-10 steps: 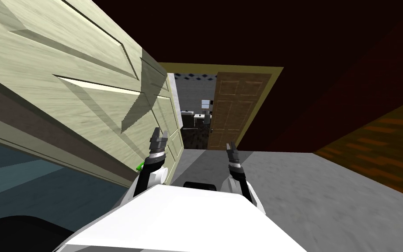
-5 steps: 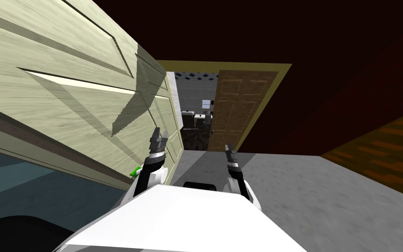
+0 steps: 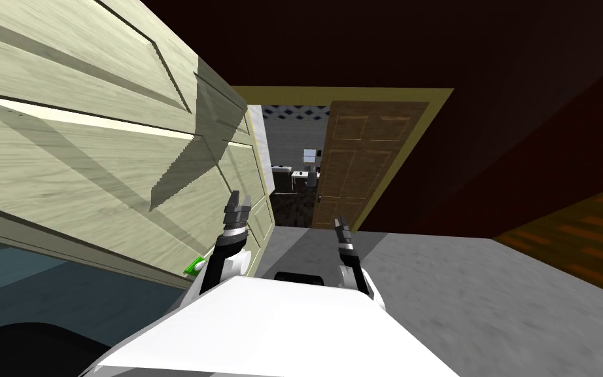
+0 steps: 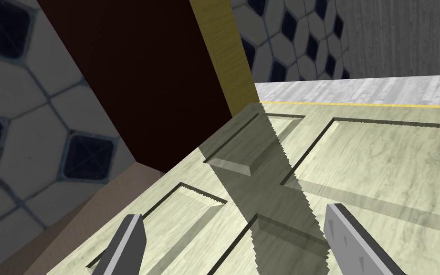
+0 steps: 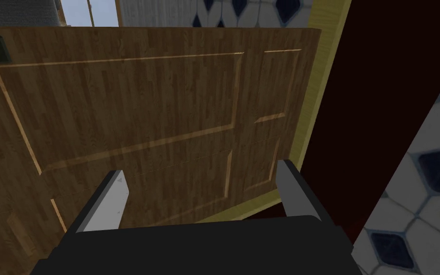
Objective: Pull the door open
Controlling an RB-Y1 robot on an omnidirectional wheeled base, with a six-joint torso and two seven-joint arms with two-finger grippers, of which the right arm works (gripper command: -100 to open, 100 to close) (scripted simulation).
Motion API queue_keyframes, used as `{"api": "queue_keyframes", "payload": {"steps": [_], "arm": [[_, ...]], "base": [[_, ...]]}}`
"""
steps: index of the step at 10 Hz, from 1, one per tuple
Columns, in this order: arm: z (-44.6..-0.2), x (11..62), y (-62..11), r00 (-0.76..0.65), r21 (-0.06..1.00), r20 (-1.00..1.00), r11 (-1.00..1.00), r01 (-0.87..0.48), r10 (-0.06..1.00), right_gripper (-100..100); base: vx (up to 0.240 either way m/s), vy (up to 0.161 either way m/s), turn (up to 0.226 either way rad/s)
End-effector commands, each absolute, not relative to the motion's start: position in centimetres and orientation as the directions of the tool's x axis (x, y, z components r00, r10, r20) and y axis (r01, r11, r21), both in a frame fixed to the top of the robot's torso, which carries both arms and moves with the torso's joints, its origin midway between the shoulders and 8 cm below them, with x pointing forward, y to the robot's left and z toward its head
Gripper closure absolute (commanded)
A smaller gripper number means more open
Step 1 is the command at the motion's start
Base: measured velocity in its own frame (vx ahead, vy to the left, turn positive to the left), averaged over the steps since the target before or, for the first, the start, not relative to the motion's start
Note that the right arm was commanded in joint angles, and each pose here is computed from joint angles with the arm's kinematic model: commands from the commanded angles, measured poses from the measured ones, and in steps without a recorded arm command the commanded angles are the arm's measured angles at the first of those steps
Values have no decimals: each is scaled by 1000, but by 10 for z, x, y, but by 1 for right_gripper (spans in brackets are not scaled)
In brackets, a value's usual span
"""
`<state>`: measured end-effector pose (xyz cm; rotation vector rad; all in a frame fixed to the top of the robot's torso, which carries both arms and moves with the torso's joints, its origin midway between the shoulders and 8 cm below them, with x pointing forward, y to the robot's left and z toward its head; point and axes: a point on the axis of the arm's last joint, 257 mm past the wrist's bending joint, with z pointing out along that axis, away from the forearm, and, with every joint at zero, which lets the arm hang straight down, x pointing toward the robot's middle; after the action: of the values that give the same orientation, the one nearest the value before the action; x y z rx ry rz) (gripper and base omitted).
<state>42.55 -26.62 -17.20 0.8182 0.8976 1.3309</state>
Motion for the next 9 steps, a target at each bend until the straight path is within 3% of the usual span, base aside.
{"api": "queue_keyframes", "payload": {"steps": [1,9], "arm": [[-183,433,-267,20,903,-66,68,-425,998,-100],[-240,451,-275,11,945,-41,43,-325,999,-100]], "base": [[94,5,24],[88,-3,27]]}}
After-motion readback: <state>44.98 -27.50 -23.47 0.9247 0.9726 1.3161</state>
